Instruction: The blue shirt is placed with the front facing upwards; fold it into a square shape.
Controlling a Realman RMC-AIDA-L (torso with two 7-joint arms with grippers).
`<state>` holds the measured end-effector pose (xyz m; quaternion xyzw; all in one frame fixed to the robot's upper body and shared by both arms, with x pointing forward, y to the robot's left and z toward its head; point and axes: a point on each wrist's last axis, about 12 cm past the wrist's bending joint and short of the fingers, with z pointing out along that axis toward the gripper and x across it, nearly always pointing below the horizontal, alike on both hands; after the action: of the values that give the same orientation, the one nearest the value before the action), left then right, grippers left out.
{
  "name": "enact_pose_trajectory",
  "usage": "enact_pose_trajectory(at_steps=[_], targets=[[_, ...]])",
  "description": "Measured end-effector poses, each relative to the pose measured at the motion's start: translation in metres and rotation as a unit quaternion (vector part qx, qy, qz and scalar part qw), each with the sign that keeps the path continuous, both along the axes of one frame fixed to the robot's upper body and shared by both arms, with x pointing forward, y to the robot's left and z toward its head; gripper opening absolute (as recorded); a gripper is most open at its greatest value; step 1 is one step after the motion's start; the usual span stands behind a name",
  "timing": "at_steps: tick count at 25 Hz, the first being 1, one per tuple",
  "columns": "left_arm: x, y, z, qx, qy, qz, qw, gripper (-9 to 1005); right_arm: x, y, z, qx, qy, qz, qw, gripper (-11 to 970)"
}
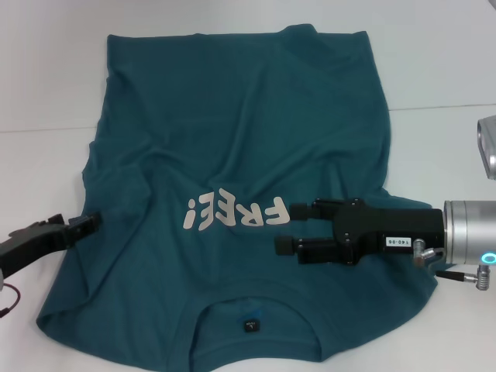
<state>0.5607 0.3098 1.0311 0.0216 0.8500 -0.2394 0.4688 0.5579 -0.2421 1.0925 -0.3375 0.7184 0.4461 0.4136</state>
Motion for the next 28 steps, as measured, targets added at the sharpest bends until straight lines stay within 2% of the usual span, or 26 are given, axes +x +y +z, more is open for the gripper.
enact_pose_trajectory(at_steps=[25, 28], targets=[[0.006, -0.0067, -0.0027, 0.015, 0.006, -0.001, 1.0, 777, 0.0006, -0.0009, 0.0012, -0.001, -0.002, -0.001, 1.0, 885], [0.0065, -0.0065, -0.0023, 0.016, 0.005, -0.001, 1.0, 653, 0.0004, -0.0008, 0.0012, 0.0, -0.002, 0.0, 1.0, 885]])
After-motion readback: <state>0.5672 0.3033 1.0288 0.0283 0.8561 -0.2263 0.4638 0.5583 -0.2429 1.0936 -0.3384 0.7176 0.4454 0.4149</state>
